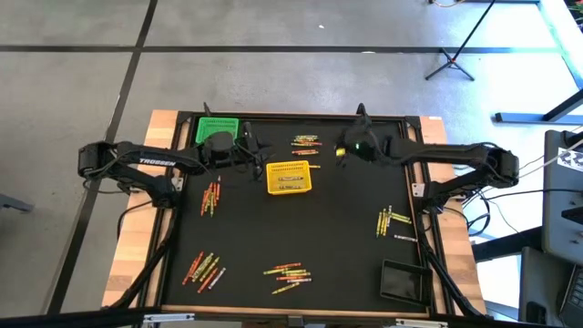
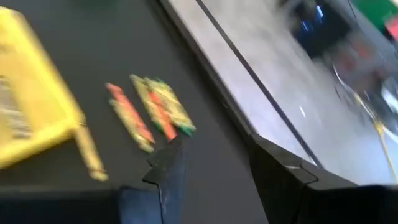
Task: Sort crayons
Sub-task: Put the orange crayon into the green bin
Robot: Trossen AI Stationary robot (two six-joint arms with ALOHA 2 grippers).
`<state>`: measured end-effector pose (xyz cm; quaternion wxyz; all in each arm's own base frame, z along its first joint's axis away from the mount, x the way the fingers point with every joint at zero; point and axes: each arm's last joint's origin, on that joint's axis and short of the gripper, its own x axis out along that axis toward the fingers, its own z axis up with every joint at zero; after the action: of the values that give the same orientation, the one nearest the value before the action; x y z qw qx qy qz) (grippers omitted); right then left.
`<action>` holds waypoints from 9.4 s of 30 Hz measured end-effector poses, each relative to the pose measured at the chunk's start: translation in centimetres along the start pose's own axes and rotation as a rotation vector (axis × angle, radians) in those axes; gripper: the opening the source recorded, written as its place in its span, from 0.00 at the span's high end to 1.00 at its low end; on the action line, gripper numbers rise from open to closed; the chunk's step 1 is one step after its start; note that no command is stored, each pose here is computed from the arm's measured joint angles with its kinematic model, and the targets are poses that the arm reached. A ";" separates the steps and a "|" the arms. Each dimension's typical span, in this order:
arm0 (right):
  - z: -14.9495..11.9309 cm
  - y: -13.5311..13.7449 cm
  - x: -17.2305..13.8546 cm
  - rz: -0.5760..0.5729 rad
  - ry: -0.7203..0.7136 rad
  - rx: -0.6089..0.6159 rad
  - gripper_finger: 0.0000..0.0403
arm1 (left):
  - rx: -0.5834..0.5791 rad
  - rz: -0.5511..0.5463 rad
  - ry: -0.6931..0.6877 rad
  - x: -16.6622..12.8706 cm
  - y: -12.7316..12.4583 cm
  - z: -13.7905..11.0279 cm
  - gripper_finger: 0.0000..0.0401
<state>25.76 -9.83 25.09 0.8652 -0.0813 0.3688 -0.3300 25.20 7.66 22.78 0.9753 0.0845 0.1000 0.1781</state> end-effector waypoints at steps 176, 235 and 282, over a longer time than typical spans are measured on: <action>3.1 5.9 -3.0 0.710 -0.525 -0.114 0.68 | 0.115 -0.115 -0.080 2.7 -2.4 -1.7 0.98; 1.2 6.5 -1.2 0.583 -0.268 -0.058 0.67 | -0.179 0.243 0.316 -2.7 8.9 -3.7 0.73; -10.2 -10.0 8.0 0.088 0.874 0.399 0.67 | -0.060 -0.141 -0.120 1.3 0.5 -0.3 0.73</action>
<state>17.69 -21.48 16.96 0.6410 0.2483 0.6304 -0.3608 26.18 8.65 22.42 0.9917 0.0585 0.0415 0.1065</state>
